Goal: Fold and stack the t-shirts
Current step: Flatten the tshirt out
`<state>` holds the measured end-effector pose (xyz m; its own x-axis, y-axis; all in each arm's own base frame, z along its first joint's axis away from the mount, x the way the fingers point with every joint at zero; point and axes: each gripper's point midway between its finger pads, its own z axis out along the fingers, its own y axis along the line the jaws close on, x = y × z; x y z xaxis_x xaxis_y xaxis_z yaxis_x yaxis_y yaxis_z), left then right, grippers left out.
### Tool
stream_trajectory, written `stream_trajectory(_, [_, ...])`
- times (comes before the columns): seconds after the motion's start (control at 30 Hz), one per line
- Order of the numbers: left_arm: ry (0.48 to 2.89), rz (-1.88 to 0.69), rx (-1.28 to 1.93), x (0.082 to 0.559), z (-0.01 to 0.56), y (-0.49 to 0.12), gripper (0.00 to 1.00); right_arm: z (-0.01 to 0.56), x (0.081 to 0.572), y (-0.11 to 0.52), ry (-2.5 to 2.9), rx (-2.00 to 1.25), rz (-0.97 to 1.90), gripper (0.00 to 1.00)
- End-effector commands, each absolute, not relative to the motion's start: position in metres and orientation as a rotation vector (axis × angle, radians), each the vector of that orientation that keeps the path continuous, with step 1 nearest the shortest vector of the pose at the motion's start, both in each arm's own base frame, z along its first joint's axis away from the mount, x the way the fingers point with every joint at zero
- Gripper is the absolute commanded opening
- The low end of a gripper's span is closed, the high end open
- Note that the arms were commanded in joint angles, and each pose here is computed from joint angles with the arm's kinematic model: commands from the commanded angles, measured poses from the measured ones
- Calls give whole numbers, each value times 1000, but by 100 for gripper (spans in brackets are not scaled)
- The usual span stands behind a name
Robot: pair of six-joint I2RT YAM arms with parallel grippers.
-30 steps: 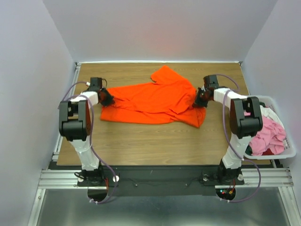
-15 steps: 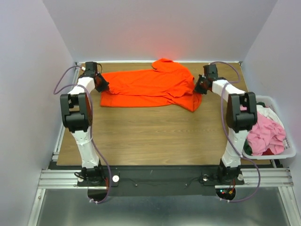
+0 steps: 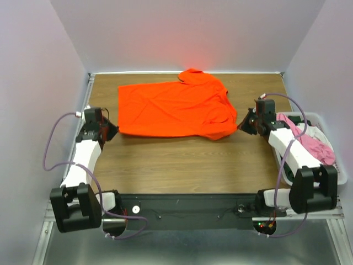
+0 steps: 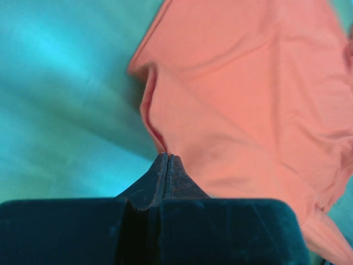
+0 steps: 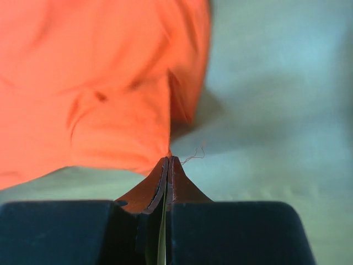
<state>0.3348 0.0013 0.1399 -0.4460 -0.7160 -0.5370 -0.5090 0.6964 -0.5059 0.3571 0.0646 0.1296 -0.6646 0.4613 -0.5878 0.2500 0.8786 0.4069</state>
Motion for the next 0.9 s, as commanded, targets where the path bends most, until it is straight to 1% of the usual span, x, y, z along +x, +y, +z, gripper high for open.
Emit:
stream_trajectory(0.0, [2125,-357,-1089,304,113,2,0,119,320,58,2345,625,370,1])
stream_trajectory(0.2, [2104,-341,-1181,273,107,4,0,112,274,54,2345,739,379,1])
stream_trajectory(0.4, [2075,-183,-1213,255,119,25,0,106,241,53,2349,860,394,1])
stream_trajectory(0.43, [2070,-160,-1218,253,118,28,0,99,235,53,2364,889,395,4])
stream_trajectory(0.63, [2099,-132,-1252,238,105,28,0,83,209,53,2411,970,385,11])
stream_trajectory(0.87, [2100,-135,-1272,234,104,26,0,72,184,62,2501,978,427,11])
